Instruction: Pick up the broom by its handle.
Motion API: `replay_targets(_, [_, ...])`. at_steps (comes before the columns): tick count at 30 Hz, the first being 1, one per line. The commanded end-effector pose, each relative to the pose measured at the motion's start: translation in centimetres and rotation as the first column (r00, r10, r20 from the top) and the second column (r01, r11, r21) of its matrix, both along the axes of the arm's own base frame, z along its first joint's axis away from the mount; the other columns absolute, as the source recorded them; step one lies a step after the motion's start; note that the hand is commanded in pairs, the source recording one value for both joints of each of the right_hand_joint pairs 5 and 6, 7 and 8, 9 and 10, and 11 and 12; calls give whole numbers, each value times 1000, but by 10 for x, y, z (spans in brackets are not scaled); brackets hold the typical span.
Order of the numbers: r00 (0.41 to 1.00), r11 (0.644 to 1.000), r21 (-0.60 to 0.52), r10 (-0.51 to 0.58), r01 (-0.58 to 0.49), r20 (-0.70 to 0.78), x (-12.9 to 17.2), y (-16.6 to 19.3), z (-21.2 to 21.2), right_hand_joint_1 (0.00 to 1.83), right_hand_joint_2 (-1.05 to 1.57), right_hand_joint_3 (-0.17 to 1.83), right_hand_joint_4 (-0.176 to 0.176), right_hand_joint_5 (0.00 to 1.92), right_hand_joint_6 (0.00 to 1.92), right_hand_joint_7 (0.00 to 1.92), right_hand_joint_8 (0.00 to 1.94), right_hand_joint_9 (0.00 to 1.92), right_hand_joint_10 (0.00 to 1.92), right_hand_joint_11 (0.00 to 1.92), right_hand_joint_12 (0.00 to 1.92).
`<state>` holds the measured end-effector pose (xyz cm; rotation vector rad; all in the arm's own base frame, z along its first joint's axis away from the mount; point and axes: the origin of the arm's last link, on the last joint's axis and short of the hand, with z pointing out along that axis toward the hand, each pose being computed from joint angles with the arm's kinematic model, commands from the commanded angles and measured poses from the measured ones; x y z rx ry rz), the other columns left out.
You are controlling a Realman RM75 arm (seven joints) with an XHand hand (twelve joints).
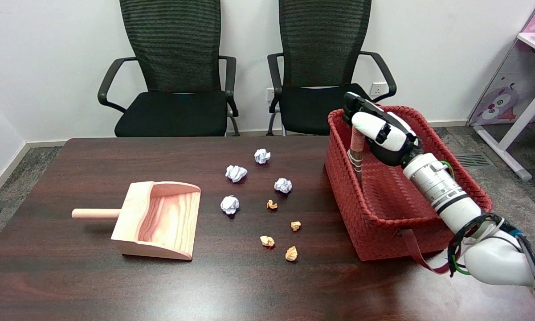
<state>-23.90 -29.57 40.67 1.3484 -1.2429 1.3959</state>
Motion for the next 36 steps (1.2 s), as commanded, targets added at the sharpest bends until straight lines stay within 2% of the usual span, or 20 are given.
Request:
replay_targets(1, [999, 1000, 23, -2, 3, -38, 8, -1, -12, 878, 316, 771, -176, 0, 0, 0, 0, 19, 19, 17, 17])
replay_targets(9, [999, 1000, 27, -4, 6, -44, 7, -1, -13, 919, 184, 723, -176, 0, 0, 0, 0, 26, 26, 70, 70])
replay_targets(11, [999, 1000, 28, -7, 9, -44, 6, -1, -14, 941, 185, 710, -176, 0, 0, 0, 0, 42, 42, 114, 114])
replay_targets(16, [999, 999, 29, -12, 14, -48, 4, 0, -13, 999, 287, 601, -176, 0, 0, 0, 0, 225, 225, 339, 339])
replay_targets(21, [998, 999, 32, -13, 15, -56, 4, -1, -13, 1029, 332, 690, -176, 0, 0, 0, 0, 355, 355, 472, 472])
replay_targets(26, [998, 999, 34, -19, 21, -61, 3, 0, -13, 1053, 341, 916, -176, 30, 30, 30, 30, 409, 409, 512, 512])
replay_targets(36, [996, 999, 30, -21, 24, -86, 1, 0, -14, 1060, 334, 972, -176, 147, 147, 147, 147, 490, 490, 623, 623])
